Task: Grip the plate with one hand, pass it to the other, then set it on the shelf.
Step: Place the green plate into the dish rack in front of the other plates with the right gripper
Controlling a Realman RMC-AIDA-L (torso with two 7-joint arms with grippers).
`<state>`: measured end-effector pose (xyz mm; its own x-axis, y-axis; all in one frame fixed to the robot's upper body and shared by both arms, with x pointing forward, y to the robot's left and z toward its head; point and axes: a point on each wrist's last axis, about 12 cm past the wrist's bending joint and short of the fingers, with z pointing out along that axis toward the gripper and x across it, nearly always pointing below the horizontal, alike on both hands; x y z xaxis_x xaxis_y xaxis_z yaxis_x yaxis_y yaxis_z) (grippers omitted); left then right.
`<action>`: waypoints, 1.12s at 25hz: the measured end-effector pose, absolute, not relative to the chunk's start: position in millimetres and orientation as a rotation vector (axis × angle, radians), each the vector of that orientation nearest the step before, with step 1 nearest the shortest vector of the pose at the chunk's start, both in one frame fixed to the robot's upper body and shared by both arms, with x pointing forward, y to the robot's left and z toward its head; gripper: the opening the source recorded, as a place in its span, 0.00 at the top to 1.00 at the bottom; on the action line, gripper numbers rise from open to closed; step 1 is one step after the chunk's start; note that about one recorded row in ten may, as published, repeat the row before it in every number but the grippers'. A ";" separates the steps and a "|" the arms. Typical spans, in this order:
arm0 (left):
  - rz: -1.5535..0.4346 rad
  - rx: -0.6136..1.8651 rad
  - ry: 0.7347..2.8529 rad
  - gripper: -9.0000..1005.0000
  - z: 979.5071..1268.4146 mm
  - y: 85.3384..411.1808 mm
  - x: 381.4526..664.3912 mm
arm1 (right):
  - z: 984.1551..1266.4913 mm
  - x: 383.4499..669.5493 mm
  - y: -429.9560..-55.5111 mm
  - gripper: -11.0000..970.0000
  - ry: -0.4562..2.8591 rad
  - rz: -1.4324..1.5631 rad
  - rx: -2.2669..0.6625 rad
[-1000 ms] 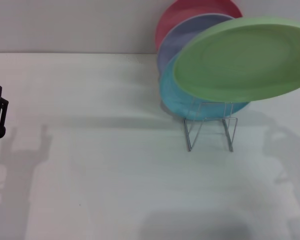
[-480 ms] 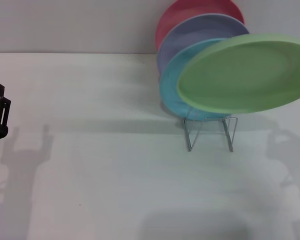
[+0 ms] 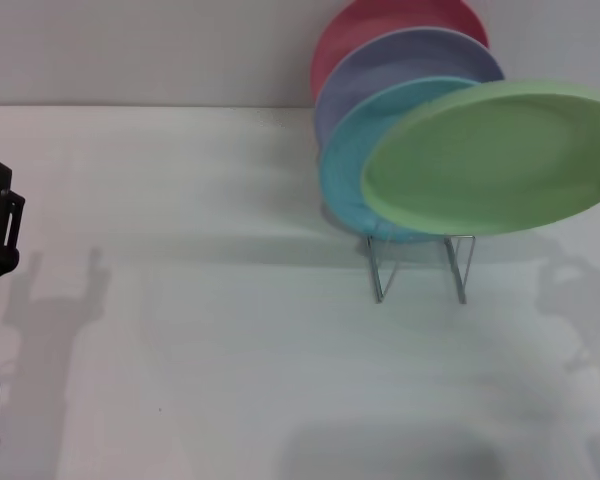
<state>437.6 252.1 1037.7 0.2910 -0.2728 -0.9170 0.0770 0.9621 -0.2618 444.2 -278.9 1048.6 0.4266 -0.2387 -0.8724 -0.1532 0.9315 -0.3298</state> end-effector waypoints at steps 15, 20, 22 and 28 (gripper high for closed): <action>-0.243 -0.186 1.251 0.23 1038.8 250.6 438.0 | 1029.8 447.8 -279.7 0.95 1.223 -0.033 -0.427; -0.242 -0.187 1.252 0.23 1038.6 250.8 437.5 | 1027.7 449.3 -282.0 0.95 1.238 -0.032 -0.428; -0.242 -0.187 1.252 0.23 1038.5 250.9 437.4 | 1027.1 450.7 -283.0 0.95 1.243 -0.035 -0.427; -0.242 -0.187 1.252 0.23 1038.6 250.8 437.6 | 1023.6 456.3 -283.2 0.95 1.266 -0.042 -0.451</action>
<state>437.6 250.8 1038.6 0.2935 -0.2823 -0.9133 0.0790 0.9593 -0.2711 456.3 -283.2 1023.6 0.3118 -0.2751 -0.9095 -0.2145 0.9121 -0.3495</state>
